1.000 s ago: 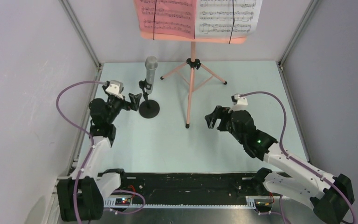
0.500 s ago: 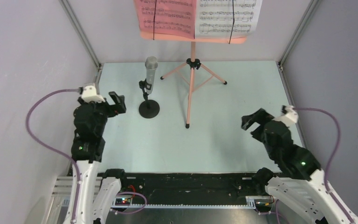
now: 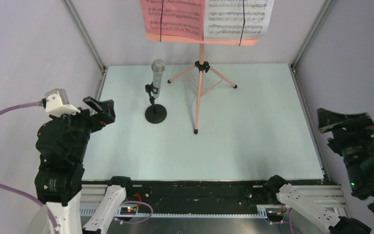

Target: Set up the instrument practice props

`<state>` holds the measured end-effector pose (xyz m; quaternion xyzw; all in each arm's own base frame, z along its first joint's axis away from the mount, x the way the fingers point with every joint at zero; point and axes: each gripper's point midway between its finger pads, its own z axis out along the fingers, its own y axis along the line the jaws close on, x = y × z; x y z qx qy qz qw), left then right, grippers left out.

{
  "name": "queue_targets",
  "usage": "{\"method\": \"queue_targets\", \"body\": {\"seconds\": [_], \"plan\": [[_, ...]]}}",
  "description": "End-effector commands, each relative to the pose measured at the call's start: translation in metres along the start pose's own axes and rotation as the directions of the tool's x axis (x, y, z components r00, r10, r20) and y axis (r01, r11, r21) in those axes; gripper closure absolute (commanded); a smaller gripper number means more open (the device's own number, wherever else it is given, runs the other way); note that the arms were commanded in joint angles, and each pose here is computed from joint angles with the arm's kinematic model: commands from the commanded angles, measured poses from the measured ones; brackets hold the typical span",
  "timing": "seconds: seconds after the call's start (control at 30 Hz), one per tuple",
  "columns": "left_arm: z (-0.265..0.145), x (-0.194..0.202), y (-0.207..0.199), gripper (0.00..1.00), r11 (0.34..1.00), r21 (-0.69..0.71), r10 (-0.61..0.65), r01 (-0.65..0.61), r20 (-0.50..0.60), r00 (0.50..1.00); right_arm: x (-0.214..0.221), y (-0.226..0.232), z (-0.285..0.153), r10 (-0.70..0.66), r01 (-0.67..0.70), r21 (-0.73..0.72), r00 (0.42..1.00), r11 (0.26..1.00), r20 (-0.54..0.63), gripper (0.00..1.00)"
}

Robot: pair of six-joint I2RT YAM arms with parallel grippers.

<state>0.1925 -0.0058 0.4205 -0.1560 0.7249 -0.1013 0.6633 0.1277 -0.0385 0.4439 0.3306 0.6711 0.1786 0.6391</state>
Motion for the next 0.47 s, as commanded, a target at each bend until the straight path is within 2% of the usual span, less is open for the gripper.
{"method": "queue_targets", "body": {"seconds": [0.0,0.2,0.43], "plan": [[-0.032,0.022,0.007,0.00,0.996,-0.038,-0.083,0.080,-0.103,0.991,-0.007,0.005,-0.012,-0.035,0.033,-0.052,0.999,0.998,-0.036,0.01],[-0.067,0.050,0.017,0.00,0.994,-0.055,-0.107,0.098,-0.182,0.977,-0.015,0.010,-0.027,-0.018,0.012,-0.122,0.999,0.993,-0.051,0.01],[-0.088,0.057,0.015,0.00,0.997,-0.016,-0.082,0.080,-0.210,0.974,0.008,0.016,-0.028,-0.019,-0.003,-0.192,0.993,0.981,-0.113,0.01]]}}
